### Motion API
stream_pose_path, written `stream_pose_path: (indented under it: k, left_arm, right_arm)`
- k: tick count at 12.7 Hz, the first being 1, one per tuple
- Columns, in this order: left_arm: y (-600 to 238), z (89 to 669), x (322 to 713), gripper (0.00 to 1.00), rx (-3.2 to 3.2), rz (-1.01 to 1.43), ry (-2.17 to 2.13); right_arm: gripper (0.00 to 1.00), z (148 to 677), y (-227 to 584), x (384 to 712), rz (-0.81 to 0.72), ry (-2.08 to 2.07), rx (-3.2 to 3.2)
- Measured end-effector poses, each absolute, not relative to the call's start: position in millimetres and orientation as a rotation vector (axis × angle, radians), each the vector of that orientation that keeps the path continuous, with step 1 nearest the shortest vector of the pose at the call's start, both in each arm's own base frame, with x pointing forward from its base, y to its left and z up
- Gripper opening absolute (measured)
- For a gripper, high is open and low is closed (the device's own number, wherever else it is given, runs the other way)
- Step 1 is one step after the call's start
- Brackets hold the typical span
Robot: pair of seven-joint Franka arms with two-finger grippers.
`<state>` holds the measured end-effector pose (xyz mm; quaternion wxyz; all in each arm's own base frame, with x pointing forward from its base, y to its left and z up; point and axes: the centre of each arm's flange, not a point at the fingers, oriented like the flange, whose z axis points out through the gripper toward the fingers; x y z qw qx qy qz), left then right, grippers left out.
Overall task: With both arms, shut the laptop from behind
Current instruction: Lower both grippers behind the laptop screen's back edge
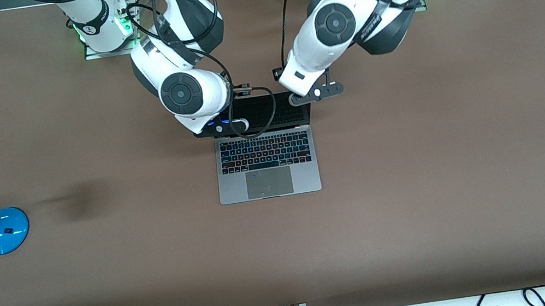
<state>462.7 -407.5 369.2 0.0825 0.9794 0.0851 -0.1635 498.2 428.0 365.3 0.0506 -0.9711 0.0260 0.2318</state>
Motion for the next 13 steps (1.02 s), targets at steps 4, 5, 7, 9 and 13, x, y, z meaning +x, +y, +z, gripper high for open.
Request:
stream_pose_path:
  k: [4, 5, 7, 9, 13]
  left_arm:
    - [-409, 350, 476, 0.01, 2.928, -0.514, 0.253]
    - [-410, 347, 477, 0.01, 2.926, -0.521, 0.252]
    - [-411, 346, 484, 0.01, 2.918, -0.520, 0.254]
    - [-413, 344, 491, 0.01, 2.909, -0.518, 0.258]
    - [-411, 336, 508, 0.01, 2.910, -0.505, 0.270]
  right_arm:
    - [0.10, 354, 433, 497, 0.705, 0.077, -2.959]
    - [0.10, 355, 434, 500, 0.683, 0.081, -2.955]
    - [0.10, 357, 435, 505, 0.628, 0.089, -2.949]
    - [0.10, 358, 435, 510, 0.560, 0.085, -2.962]
    - [0.10, 359, 434, 518, 0.479, 0.057, -2.971]
